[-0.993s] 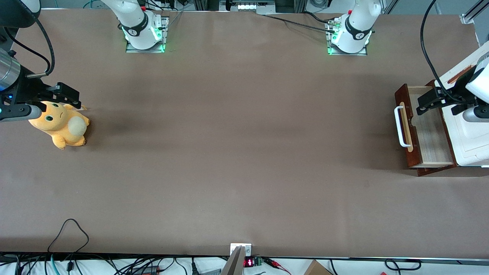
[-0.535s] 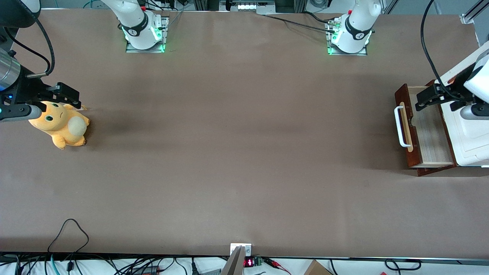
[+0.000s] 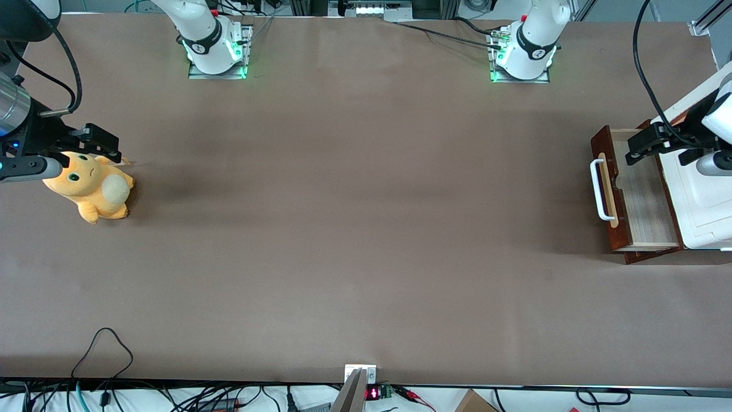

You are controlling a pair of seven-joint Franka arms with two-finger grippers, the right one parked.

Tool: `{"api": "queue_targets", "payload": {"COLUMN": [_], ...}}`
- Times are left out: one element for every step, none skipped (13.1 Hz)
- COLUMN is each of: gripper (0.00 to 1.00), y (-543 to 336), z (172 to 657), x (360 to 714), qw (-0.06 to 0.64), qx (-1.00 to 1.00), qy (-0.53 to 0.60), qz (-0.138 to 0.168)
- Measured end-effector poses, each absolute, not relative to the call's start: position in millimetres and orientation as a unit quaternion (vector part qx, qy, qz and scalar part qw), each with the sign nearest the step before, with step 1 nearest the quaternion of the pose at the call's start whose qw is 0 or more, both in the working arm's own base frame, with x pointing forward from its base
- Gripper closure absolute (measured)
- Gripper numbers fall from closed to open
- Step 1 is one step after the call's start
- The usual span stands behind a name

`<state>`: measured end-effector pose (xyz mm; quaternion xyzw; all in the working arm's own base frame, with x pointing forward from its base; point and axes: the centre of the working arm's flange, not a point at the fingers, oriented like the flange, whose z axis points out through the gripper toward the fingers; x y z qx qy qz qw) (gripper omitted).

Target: Open lower drawer with left arm only

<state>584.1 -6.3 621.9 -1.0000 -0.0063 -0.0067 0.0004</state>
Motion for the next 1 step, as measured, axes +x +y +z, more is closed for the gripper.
{"api": "queue_targets", "payload": {"gripper": [0.0], "y": [-5.4], "z": [621.9], "x": [584.1], "qw": [0.0], "qx": [-1.0], "qy": [-0.007], "qz": [-0.006]}}
